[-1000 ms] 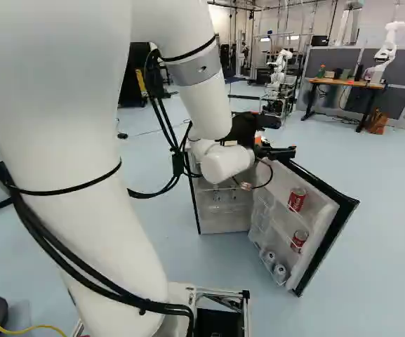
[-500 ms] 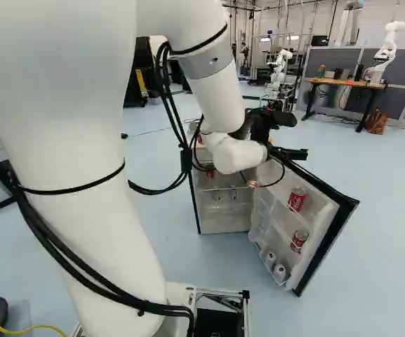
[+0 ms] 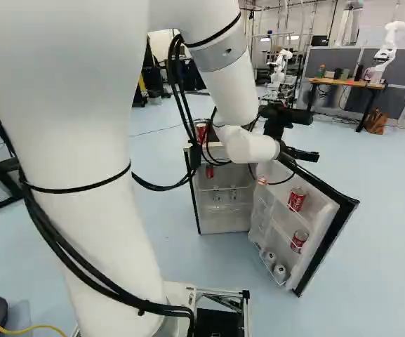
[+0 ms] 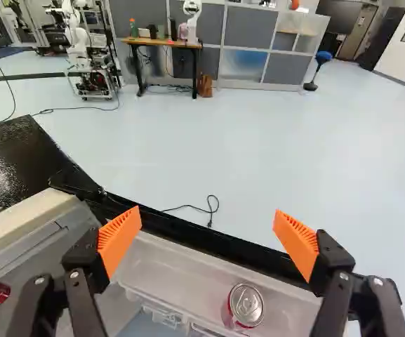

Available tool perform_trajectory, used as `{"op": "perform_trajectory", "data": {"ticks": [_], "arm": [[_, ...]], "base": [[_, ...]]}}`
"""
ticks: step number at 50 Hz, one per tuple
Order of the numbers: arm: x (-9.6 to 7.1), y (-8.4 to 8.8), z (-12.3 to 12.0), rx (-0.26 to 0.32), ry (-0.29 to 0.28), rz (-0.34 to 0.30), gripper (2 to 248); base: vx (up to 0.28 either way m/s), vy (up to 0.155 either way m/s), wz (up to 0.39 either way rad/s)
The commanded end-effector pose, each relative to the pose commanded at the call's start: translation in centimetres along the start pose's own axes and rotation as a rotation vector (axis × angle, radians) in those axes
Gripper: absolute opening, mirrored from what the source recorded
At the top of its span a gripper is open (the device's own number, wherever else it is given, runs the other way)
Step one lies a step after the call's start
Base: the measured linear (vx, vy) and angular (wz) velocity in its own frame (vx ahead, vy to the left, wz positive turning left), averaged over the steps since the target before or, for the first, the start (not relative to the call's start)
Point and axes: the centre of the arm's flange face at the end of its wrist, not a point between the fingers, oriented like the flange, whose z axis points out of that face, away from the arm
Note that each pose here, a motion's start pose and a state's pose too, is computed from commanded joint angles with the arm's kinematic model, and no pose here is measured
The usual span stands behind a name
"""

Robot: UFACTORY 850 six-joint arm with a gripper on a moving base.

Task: Grab a drink from the fridge

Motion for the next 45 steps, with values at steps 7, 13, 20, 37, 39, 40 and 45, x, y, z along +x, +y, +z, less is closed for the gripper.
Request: {"op": "perform_trajectory", "data": {"ticks": [7,13,20,37,39,40,45], "arm": [[0.6,0.6,0.7,-0.006,-0.03,0.007,247],[1.2,1.0,1.4,-0.009,-0.055,0.012,247],[1.8,1.3,2.0,-0.009,-0.084,0.017,247],[3.2,1.7,3.1,0.0,-0.155,0.025,247],[3.4,1.7,3.3,0.001,-0.163,0.026,247],[3.5,1.8,3.4,0.001,-0.167,0.027,247],[4.0,1.9,3.9,0.003,-0.187,0.03,247]], "base": [[0.0,0.0,0.0],[0.0,0.0,0.0],[0.0,0.0,0.0],[0.0,0.0,0.0],[0.0,0.0,0.0],[0.0,0.0,0.0],[0.0,0.0,0.0]]}}
